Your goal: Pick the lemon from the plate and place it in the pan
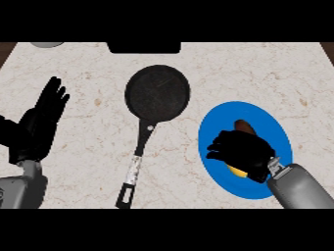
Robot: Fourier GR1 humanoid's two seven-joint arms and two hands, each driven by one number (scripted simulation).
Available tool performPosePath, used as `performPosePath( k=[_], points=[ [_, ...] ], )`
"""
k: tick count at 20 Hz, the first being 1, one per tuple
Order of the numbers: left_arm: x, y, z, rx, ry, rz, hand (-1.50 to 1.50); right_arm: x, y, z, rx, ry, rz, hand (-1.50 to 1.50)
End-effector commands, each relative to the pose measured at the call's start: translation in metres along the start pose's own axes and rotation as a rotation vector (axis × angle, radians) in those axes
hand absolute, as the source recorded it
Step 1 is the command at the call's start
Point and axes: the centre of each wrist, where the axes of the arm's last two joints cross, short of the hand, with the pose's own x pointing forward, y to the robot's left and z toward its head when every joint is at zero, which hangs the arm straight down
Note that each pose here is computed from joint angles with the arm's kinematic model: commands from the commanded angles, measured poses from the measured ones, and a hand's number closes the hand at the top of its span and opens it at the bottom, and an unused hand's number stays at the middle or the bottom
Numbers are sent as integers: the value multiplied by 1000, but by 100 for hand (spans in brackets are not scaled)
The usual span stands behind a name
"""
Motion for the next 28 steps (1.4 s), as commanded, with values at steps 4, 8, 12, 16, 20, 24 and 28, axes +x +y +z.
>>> performPosePath(
  k=[4,8,12,16,20,24,28],
  points=[
    [-18,21,8,1,23,11,0,2,16,-17,-59,-83,19,150],
    [-4,13,13,8,-5,-9,0,-2,21,-31,-48,-104,-4,150],
    [7,-16,0,-3,-9,13,0,-9,29,-13,-96,-119,-46,150],
    [5,8,0,12,-9,6,0,-9,1,5,-244,-89,-30,150],
    [-2,-4,-1,-12,-8,2,0,22,-26,-57,-275,329,-302,150],
    [-3,-7,-2,-20,-1,13,0,13,-42,-51,-353,579,-304,150],
    [0,-8,-4,-49,1,-11,0,17,-86,-47,-515,817,-215,150]
  ],
)
